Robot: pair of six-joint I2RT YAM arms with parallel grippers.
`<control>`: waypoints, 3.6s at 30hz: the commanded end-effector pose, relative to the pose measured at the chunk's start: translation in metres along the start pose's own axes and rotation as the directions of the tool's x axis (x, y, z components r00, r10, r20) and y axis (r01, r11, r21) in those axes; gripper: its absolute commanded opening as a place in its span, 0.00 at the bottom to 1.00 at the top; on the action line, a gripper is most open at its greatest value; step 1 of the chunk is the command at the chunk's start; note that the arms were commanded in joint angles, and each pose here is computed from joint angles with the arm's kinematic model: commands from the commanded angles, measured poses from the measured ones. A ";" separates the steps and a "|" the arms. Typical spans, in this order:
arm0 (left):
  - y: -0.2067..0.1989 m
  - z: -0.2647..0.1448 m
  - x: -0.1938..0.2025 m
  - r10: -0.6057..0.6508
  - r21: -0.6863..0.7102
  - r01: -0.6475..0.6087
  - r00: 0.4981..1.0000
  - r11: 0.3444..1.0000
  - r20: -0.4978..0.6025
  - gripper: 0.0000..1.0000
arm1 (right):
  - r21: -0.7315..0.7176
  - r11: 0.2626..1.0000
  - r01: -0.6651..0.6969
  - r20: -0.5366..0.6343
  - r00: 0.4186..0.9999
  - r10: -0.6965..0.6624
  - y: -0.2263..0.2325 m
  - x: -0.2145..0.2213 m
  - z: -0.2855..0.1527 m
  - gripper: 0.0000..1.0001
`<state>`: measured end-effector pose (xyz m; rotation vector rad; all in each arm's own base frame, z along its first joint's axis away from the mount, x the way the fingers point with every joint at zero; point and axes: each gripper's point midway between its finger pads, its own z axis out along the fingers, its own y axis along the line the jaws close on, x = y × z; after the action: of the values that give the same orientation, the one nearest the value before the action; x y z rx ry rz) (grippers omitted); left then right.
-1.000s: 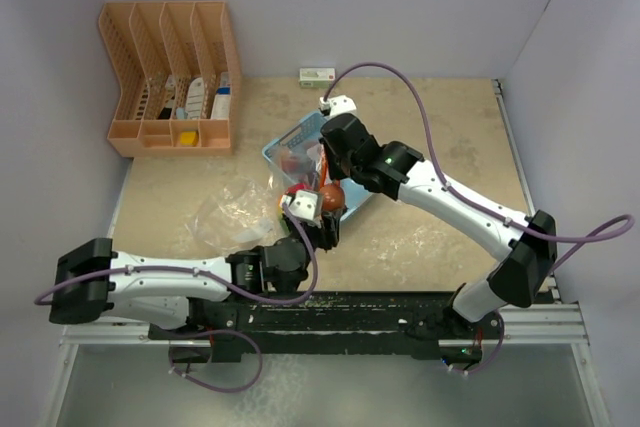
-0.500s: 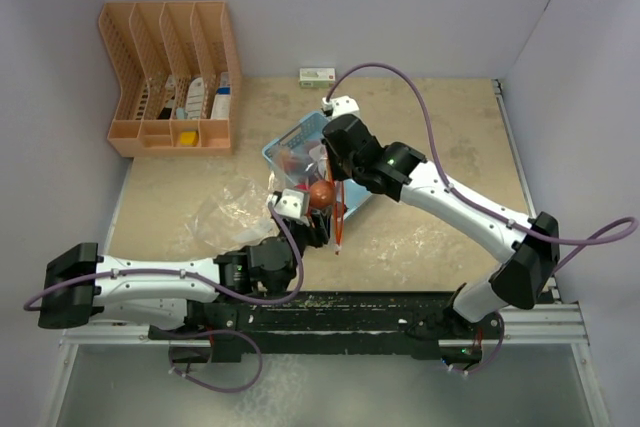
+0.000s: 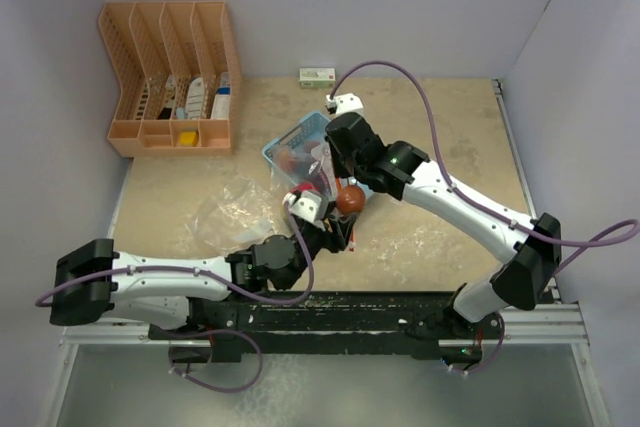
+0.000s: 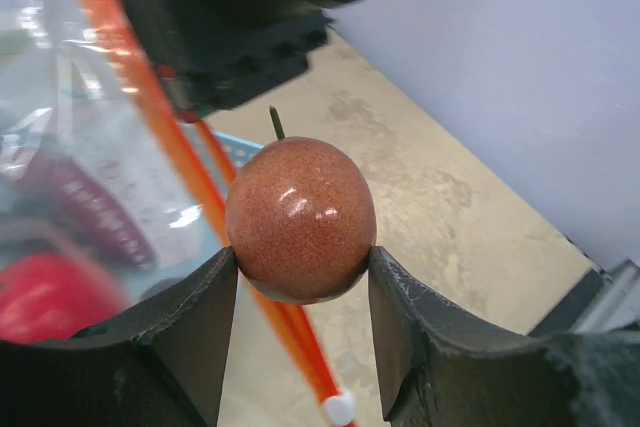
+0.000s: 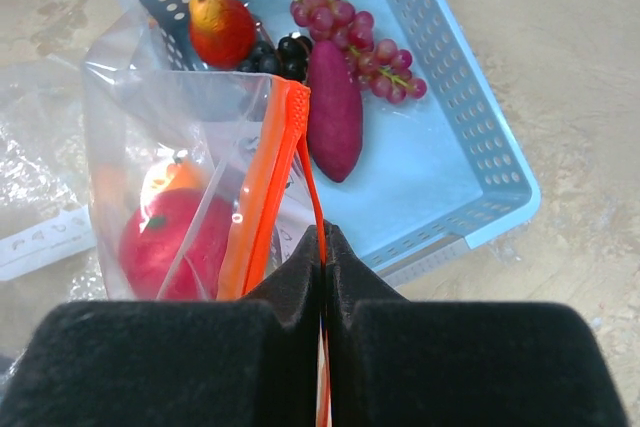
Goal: Place the food in the zip-top bag and seal the zipper
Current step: Place the fake fruit in the zipper food storage bag.
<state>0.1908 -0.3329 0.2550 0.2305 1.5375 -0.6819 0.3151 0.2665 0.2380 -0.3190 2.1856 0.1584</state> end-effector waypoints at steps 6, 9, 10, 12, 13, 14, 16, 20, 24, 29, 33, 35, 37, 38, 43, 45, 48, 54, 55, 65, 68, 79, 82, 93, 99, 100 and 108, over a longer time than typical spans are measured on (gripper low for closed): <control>-0.057 0.007 -0.043 -0.151 0.211 0.129 0.984 0.969 0.092 0.19 | -0.007 1.000 -0.019 0.043 0.999 0.020 0.005 -0.014 -0.008 0.00; -0.049 0.009 -0.038 -0.143 0.170 0.128 0.986 0.977 0.083 0.19 | -0.005 1.000 -0.021 0.046 0.999 0.021 0.005 -0.014 -0.009 0.00; -0.044 0.010 -0.037 -0.142 0.145 0.128 0.986 0.981 0.088 0.19 | -0.006 1.000 -0.021 0.045 0.999 0.021 0.006 -0.013 -0.009 0.00; -0.039 0.012 -0.033 -0.134 0.115 0.123 0.987 0.986 0.094 0.20 | -0.012 1.000 -0.018 0.041 0.999 0.018 0.008 -0.012 -0.009 0.00; -0.037 0.013 -0.030 -0.129 0.098 0.119 0.987 0.988 0.093 0.20 | -0.018 1.000 -0.018 0.039 0.999 0.018 0.009 -0.011 -0.010 0.00; -0.035 0.015 -0.026 -0.123 0.082 0.116 0.988 0.990 0.091 0.20 | -0.020 1.000 -0.015 0.037 0.999 0.016 0.010 -0.010 -0.011 0.00; -0.031 0.017 -0.019 -0.118 0.056 0.114 0.990 0.992 0.081 0.19 | -0.022 1.000 -0.014 0.036 0.999 0.015 0.011 -0.009 -0.013 0.00; -0.021 0.018 -0.010 -0.110 0.001 0.110 0.992 0.994 0.057 0.19 | -0.026 1.000 -0.014 0.045 0.999 0.015 0.012 -0.010 -0.019 0.00; -0.010 0.014 -0.011 -0.109 -0.040 0.112 0.993 0.993 0.051 0.19 | -0.014 1.000 -0.016 0.049 0.999 0.017 0.009 -0.010 -0.021 0.00; 0.008 0.005 -0.016 -0.087 -0.094 0.093 0.994 0.991 0.060 0.19 | -0.004 1.000 -0.017 0.042 0.999 0.018 0.006 -0.007 -0.022 0.00; 0.023 -0.002 -0.013 -0.074 -0.133 0.081 0.996 0.988 0.056 0.20 | 0.012 1.000 -0.018 0.034 0.999 0.018 0.001 -0.002 -0.024 0.00; 0.029 -0.005 -0.011 -0.062 -0.153 0.069 0.997 0.986 0.049 0.20 | 0.020 1.000 -0.019 0.033 0.999 0.018 -0.001 -0.001 -0.025 0.00; 0.035 -0.007 -0.008 -0.054 -0.173 0.060 0.998 0.983 0.040 0.20 | 0.022 1.000 -0.018 0.031 0.999 0.017 -0.002 0.000 -0.026 0.00; 0.039 -0.007 -0.005 -0.052 -0.183 0.058 0.998 0.981 0.037 0.20 | 0.020 1.000 -0.020 0.031 0.999 0.019 -0.002 0.000 -0.026 0.00; 0.050 -0.010 0.002 -0.029 -0.219 0.032 0.999 0.975 0.014 0.20 | 0.021 1.000 -0.020 0.030 0.999 0.020 -0.003 0.000 -0.028 0.00; 0.055 -0.011 0.003 -0.008 -0.245 0.009 1.000 0.970 0.004 0.20 | 0.020 1.000 -0.020 0.029 0.999 0.020 -0.004 0.000 -0.029 0.00; 0.062 -0.012 0.002 0.027 -0.297 -0.034 0.999 0.954 -0.025 0.22 | 0.012 1.000 -0.020 0.030 0.999 0.020 -0.004 -0.001 -0.033 0.00; 0.053 -0.002 -0.010 0.083 -0.304 -0.089 0.996 0.949 -0.033 0.50 | -0.041 0.999 -0.011 0.032 0.999 0.012 0.006 -0.003 -0.042 0.00; 0.050 0.000 -0.011 0.081 -0.293 -0.086 0.996 0.952 -0.027 0.54 | -0.053 0.999 -0.009 0.032 0.999 0.010 0.009 -0.004 -0.043 0.00; 0.028 0.011 -0.017 0.105 -0.200 -0.103 0.994 0.974 -0.001 0.82 | -0.093 0.996 0.011 0.005 1.000 -0.011 0.024 0.006 -0.048 0.00; 0.023 0.009 -0.022 0.104 -0.160 -0.102 0.995 0.982 0.005 0.91 | -0.083 0.997 0.001 0.011 1.000 0.000 0.023 0.005 -0.048 0.00; 0.017 -0.046 -0.059 0.160 0.116 -0.149 0.982 0.982 -0.095 0.99 | -0.061 0.998 -0.006 -0.003 1.000 0.006 0.036 -0.022 -0.043 0.00; 0.031 -0.062 -0.053 0.155 0.118 -0.141 0.981 0.983 -0.120 0.99 | -0.056 0.998 -0.023 -0.007 1.000 0.022 0.042 -0.031 -0.037 0.00; 0.021 -0.056 -0.031 0.180 0.160 -0.156 0.972 0.975 -0.152 0.99 | -0.120 0.984 -0.130 0.032 0.990 0.135 0.066 -0.109 -0.029 0.00; 0.034 -0.055 -0.024 0.149 0.070 -0.140 0.978 0.988 -0.149 0.99 | -0.213 0.957 -0.197 0.041 0.977 0.210 0.080 -0.127 -0.033 0.00; 0.039 -0.054 -0.022 0.148 0.040 -0.144 0.979 0.989 -0.137 0.99 | -0.228 0.952 -0.206 0.042 0.974 0.221 0.082 -0.129 -0.035 0.00; 0.076 -0.037 -0.023 0.257 -0.219 -0.245 0.966 0.944 0.027 0.99 | -0.306 0.921 -0.240 0.082 0.958 0.277 0.087 -0.144 -0.052 0.00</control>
<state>0.1827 -0.2619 0.2321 0.4232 1.6025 -0.4359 0.3395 0.3611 0.3349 -0.2189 2.1879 0.4946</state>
